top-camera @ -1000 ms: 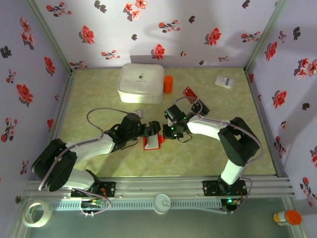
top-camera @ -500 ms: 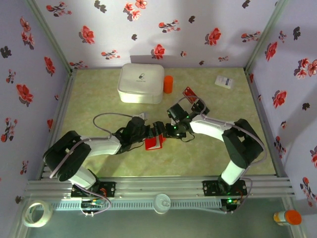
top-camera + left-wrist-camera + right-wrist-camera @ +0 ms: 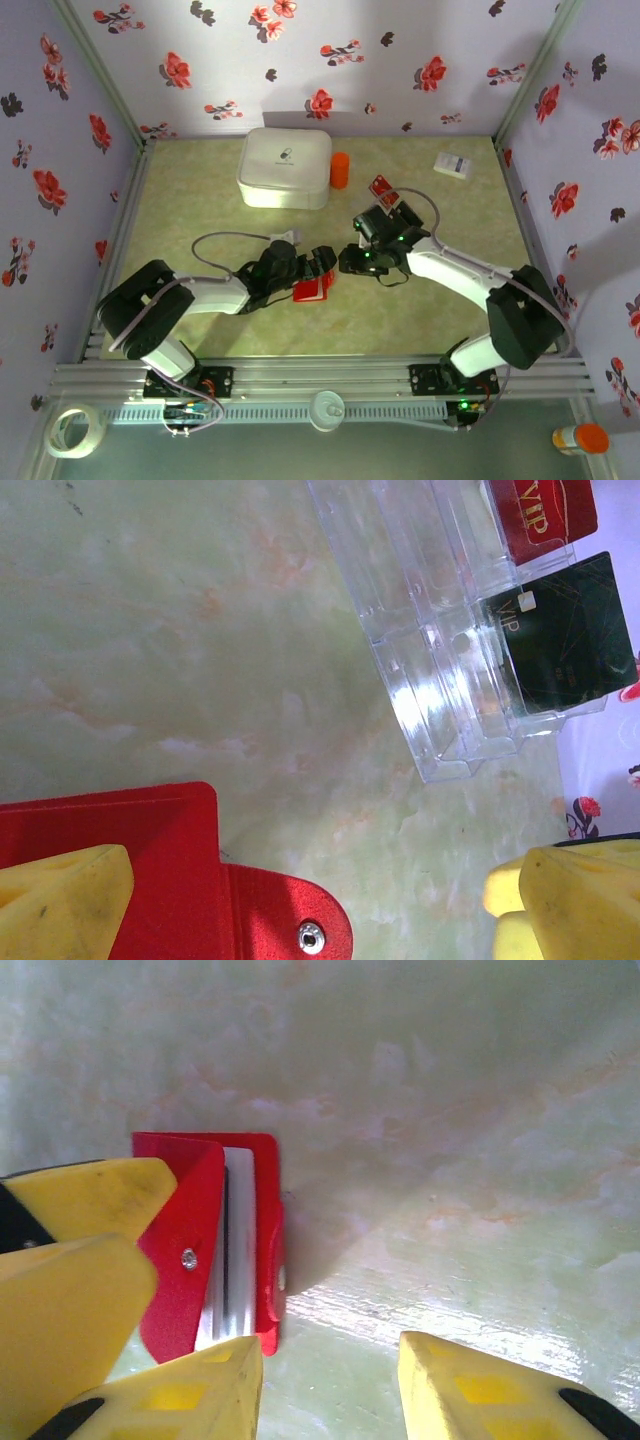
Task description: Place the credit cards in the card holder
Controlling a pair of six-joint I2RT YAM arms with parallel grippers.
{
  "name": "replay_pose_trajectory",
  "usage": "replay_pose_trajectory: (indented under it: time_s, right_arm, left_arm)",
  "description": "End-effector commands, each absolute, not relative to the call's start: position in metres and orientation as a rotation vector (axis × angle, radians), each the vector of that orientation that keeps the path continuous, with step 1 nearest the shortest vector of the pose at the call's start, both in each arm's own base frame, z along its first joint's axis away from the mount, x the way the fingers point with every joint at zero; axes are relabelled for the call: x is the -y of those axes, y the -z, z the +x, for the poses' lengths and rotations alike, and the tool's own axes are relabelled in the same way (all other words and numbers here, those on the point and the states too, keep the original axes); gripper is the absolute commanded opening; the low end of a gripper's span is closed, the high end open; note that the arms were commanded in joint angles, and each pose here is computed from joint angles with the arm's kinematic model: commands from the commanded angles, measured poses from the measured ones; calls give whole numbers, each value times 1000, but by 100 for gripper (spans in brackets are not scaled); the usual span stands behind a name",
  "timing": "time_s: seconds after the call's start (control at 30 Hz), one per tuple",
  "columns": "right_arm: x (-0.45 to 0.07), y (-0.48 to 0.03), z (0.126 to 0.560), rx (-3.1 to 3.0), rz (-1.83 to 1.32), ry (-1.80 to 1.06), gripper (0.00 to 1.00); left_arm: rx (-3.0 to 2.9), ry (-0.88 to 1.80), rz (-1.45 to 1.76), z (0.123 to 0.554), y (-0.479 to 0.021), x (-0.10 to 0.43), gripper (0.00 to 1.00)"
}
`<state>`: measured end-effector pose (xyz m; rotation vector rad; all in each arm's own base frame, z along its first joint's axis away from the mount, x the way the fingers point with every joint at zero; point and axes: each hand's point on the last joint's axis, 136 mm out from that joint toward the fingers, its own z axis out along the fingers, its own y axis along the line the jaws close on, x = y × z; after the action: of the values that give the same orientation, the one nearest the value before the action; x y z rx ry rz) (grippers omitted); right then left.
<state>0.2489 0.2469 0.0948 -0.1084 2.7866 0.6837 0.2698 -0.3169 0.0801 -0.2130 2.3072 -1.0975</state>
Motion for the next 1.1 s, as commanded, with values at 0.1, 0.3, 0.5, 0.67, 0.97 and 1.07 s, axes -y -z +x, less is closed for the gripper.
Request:
replay_pose_trajectory:
  time_s: [0.1, 0.3, 0.5, 0.67, 0.97, 1.07]
  right_arm:
    - [-266, -125, 244, -2716, -118, -825, 35]
    - [-309, -140, 236, -2699, -245, -849, 33]
    - [-359, -144, 231, -2700, -380, -878, 30]
    - [-394, -137, 228, -2721, -474, -891, 28]
    - [-422, -100, 233, -2827, -583, -813, 24]
    - [-411, -96, 230, -2838, -587, -763, 22]
  left_arm:
    - [-2303, 1086, -270, 287, -103, 303, 100]
    - [-2273, 1081, -339, 305, -116, 275, 100]
    - [-2274, 950, -457, 310, -121, 220, 100]
    - [-2229, 793, -661, 299, -119, 151, 100]
    - [-2233, 632, -770, 268, -115, 97, 100]
    - [-2266, 627, -749, 263, -111, 98, 100]
